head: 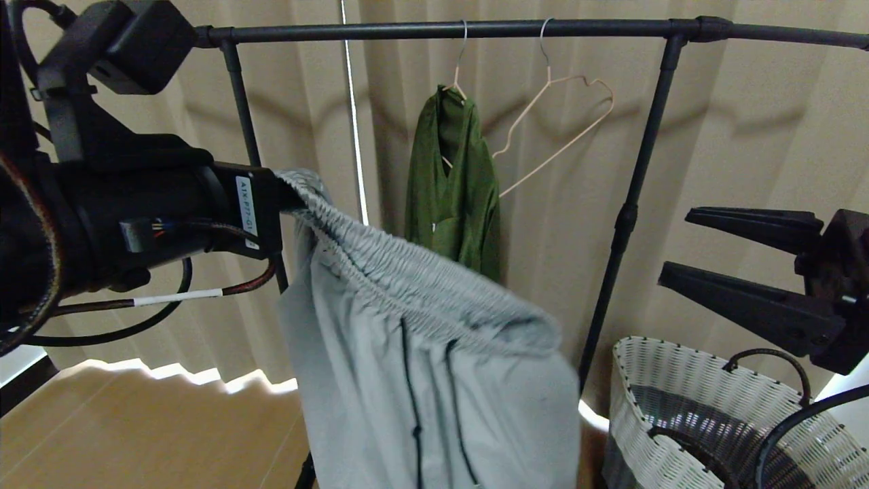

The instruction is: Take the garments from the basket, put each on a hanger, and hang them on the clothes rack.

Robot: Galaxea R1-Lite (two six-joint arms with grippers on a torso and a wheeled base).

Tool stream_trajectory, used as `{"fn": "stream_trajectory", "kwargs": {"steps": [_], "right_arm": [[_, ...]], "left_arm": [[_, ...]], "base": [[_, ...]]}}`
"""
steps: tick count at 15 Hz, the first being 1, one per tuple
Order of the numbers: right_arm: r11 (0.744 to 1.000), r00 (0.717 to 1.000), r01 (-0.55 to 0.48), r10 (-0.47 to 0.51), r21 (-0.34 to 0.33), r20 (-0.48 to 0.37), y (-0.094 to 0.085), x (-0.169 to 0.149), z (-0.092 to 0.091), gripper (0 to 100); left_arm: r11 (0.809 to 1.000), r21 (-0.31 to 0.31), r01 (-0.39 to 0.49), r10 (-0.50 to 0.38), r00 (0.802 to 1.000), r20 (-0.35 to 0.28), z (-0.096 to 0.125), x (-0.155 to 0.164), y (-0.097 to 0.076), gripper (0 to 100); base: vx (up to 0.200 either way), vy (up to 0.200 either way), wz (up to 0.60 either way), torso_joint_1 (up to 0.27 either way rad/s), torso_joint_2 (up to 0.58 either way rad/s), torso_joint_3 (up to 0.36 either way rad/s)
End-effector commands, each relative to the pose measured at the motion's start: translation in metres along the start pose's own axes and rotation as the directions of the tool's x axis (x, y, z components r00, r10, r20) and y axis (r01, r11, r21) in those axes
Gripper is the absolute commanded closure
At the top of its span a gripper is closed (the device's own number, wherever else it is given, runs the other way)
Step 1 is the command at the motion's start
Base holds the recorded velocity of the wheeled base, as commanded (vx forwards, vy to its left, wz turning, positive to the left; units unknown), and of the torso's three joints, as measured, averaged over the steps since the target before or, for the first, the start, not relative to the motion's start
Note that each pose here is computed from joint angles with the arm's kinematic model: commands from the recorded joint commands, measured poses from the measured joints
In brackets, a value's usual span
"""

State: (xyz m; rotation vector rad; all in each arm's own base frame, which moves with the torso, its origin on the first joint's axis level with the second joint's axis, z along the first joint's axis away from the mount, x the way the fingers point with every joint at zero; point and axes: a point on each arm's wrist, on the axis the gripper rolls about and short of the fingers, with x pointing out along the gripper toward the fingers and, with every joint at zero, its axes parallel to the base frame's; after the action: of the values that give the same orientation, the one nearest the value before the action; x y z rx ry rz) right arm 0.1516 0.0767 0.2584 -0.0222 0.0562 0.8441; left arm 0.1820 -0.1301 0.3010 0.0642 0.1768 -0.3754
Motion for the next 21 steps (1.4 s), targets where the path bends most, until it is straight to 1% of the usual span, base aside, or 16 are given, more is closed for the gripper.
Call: {"fn": "stream_trajectory", "kwargs": {"steps": [1,3,4,6,7,8,9,10,11,12,14,15,16,18,20,21], "right_arm": [[1.0,1.0,-0.017,0.017,-0.005,0.014,0.004,-0.008,0.0,0],[1.0,1.0,-0.01,0.01,0.001,-0.015,0.005,-0.01,-0.009,0],[1.0,0.999,0.022,-0.022,0.008,-0.032,0.003,-0.013,-0.015,0],[0.994,0.991,0.104,-0.101,0.033,-0.083,-0.003,-0.02,-0.033,0],[0.985,0.98,0.165,-0.159,0.045,-0.119,-0.007,-0.023,-0.046,0],[0.965,0.956,0.256,-0.246,0.052,-0.158,-0.012,-0.028,-0.057,0],[0.946,0.935,0.319,-0.306,0.051,-0.179,-0.015,-0.031,-0.063,0],[0.922,0.904,0.387,-0.373,0.026,-0.207,-0.016,-0.036,-0.072,0],[0.92,0.899,0.393,-0.384,-0.001,-0.211,-0.012,-0.041,-0.078,0],[0.921,0.901,0.39,-0.386,-0.019,-0.199,-0.008,-0.046,-0.086,0],[0.917,0.907,0.395,-0.398,-0.052,-0.137,-0.001,-0.056,-0.097,0],[0.914,0.907,0.393,-0.404,-0.103,-0.123,0.002,-0.061,-0.106,0],[0.905,0.902,0.401,-0.417,-0.145,-0.112,0.003,-0.065,-0.111,0],[0.877,0.872,0.457,-0.474,-0.144,-0.121,-0.002,-0.069,-0.113,0],[0.856,0.85,0.496,-0.513,-0.142,-0.12,-0.007,-0.071,-0.112,0],[0.839,0.834,0.525,-0.54,-0.142,-0.115,-0.008,-0.074,-0.112,0]], "left_arm": [[1.0,0.002,-0.01,0.011,1.0,-0.017,-0.004,0.004,0.001,100],[1.0,0.006,-0.012,0.012,1.0,-0.029,-0.007,0.003,0.002,100],[1.0,0.007,-0.014,0.014,1.0,-0.027,-0.01,-0.007,0.005,100],[0.999,0.043,-0.014,0.015,0.999,-0.033,-0.023,-0.03,0.012,100],[0.999,0.046,-0.026,0.027,0.999,-0.031,-0.031,-0.043,0.017,100],[0.998,0.039,-0.046,0.047,0.999,-0.02,-0.038,-0.059,0.025,100],[0.997,0.031,-0.07,0.07,0.998,-0.006,-0.043,-0.071,0.031,100],[0.992,0.018,-0.121,0.121,0.993,0.0,-0.056,-0.088,0.041,100],[0.987,0.008,-0.163,0.163,0.987,-0.005,-0.069,-0.098,0.048,100],[0.984,0.005,-0.18,0.18,0.983,-0.016,-0.082,-0.104,0.051,100],[0.984,0.004,-0.177,0.177,0.984,-0.006,-0.098,-0.12,0.052,100],[0.984,0.005,-0.179,0.179,0.984,0.008,-0.106,-0.129,0.053,100],[0.983,0.026,-0.182,0.181,0.983,0.034,-0.112,-0.14,0.053,100],[0.98,0.071,-0.187,0.184,0.982,0.045,-0.13,-0.152,0.054,100],[0.974,0.089,-0.208,0.203,0.977,0.06,-0.144,-0.161,0.054,100],[0.964,0.072,-0.257,0.251,0.965,0.082,-0.153,-0.17,0.056,100]], "base": [[0.0,0.0,0.0,0.0,0.0,0.0],[0.0,0.0,0.0,0.0,0.0,0.0],[0.0,0.0,0.0,0.0,0.0,0.0],[0.0,0.0,0.0,0.0,0.0,0.0],[0.0,0.0,0.0,0.0,0.0,0.0],[0.0,0.0,0.0,0.0,0.0,0.0],[0.0,0.0,0.0,0.0,0.0,0.0],[0.0,0.0,0.0,0.0,0.0,0.0],[0.0,0.0,0.0,0.0,0.0,0.0],[0.0,0.0,0.0,0.0,0.0,0.0],[0.0,0.0,0.0,0.0,0.0,0.0],[0.0,0.0,0.0,0.0,0.0,0.0],[0.0,0.0,0.0,0.0,0.0,0.0],[0.0,0.0,0.0,0.0,0.0,0.0],[0.0,0.0,0.0,0.0,0.0,0.0],[0.0,0.0,0.0,0.0,0.0,0.0]]}}
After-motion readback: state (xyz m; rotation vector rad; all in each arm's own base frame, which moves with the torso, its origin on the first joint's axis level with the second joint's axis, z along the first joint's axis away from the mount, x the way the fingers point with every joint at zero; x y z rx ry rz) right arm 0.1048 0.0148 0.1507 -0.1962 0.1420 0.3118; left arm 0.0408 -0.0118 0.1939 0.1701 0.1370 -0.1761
